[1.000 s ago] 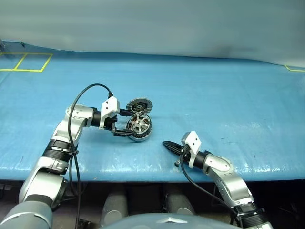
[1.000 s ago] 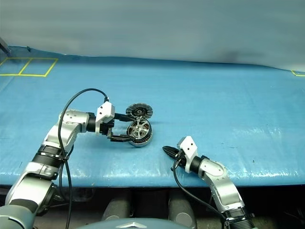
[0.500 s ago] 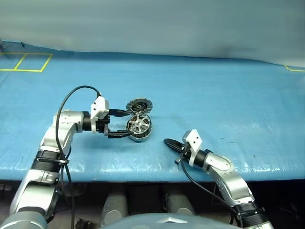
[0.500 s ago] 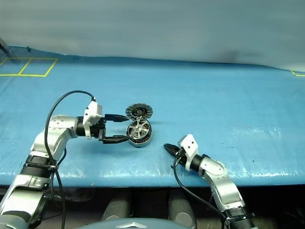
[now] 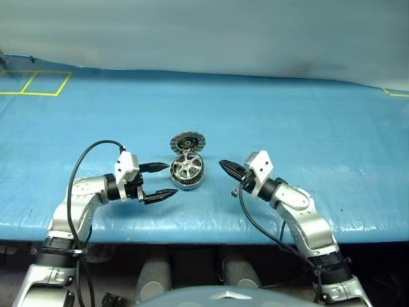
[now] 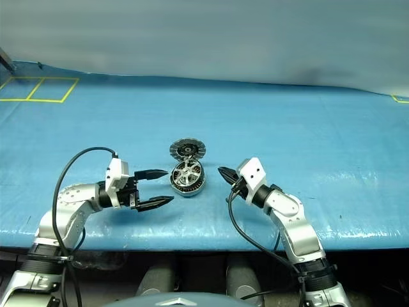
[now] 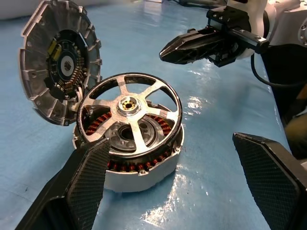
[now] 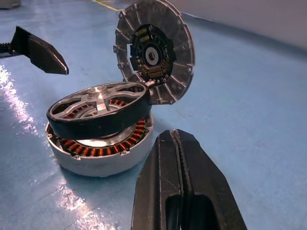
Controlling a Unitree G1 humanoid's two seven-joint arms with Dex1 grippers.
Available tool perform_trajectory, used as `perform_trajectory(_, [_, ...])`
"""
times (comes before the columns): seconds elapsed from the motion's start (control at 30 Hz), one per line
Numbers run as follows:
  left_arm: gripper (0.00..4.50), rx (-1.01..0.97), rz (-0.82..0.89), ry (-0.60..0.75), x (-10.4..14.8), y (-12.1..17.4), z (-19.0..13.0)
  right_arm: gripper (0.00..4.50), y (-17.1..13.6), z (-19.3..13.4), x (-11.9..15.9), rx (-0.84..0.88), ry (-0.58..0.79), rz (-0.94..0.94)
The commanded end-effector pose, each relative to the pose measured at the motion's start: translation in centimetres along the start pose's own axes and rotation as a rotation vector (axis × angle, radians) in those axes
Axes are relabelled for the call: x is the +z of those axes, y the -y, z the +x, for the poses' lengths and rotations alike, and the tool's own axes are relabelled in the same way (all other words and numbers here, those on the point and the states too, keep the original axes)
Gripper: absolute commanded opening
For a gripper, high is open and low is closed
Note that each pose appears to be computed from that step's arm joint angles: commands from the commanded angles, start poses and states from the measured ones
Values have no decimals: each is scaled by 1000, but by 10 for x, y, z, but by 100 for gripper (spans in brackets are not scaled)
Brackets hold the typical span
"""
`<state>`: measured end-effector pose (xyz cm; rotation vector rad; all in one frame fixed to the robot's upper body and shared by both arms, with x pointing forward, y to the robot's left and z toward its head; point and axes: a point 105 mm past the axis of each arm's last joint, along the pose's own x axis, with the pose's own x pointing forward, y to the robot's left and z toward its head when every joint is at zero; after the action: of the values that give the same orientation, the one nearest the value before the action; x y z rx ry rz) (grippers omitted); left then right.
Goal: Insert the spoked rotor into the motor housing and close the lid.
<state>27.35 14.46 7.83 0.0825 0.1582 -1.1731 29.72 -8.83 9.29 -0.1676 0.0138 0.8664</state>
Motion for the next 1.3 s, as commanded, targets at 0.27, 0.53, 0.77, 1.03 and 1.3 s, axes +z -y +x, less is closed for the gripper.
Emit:
perform_trajectory(0.27, [444, 93, 1, 137, -3, -6, 3, 0, -20, 31, 23, 152, -11, -90])
perform_trajectory(0.53, [444, 139, 31, 258, 5, -11, 1, 0, -26, 53, 28, 212, -59, -140])
perform_trajectory(0.77, [444, 112, 22, 221, -1, -6, 1, 0, -29, 64, 24, 251, -110, -153])
perform_trajectory(1.03, [450, 88, 61, 116, -14, -3, -3, 121, -33, 66, 28, 259, -99, -178])
perform_trajectory(1.3, [450, 91, 68, 106, -16, -4, -2, 121, -34, 68, 27, 256, -99, -172])
